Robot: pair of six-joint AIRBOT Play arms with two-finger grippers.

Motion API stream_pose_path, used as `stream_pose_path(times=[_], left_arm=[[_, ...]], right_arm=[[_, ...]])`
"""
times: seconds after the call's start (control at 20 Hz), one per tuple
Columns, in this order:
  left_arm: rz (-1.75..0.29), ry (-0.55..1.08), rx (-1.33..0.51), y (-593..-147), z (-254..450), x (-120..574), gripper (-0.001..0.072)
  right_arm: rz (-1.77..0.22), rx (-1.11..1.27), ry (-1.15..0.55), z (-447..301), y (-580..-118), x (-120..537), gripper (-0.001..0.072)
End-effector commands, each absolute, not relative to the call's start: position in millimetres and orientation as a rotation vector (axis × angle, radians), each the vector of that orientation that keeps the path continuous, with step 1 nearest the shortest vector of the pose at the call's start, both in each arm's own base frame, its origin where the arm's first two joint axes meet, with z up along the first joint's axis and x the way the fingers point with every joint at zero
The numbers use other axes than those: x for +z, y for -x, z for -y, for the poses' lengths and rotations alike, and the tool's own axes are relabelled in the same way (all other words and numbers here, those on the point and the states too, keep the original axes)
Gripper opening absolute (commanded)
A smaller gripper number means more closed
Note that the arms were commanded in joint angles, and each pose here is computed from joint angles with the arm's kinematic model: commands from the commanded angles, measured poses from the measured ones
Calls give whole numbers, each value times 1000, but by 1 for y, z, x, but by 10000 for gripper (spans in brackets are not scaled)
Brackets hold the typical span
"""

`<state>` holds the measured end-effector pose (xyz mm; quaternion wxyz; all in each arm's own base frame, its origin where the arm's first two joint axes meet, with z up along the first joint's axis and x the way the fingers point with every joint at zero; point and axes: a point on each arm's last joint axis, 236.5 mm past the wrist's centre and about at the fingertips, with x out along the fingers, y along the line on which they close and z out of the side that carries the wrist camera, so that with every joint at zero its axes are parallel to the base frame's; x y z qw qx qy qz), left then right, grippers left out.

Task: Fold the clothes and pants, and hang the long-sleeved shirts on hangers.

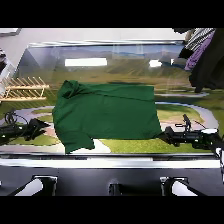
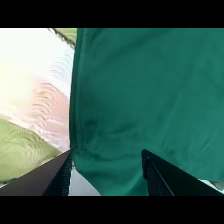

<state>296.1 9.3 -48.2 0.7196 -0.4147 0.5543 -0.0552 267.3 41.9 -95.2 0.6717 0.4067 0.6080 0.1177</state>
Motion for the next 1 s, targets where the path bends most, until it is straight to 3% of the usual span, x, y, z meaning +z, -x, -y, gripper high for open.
stream_pose_path(times=[0.0,0.85,0.95], left_arm=[[-1262,949,-156,-284,10,-69,490],[-1345,933,-148,-288,29,-107,479],[-1343,932,-146,-290,30,-108,258]], right_arm=[[-1348,275,-925,-45,-269,-83,28],[-1281,313,-883,-50,-267,-47,28],[-1274,321,-875,-51,-266,-43,28]])
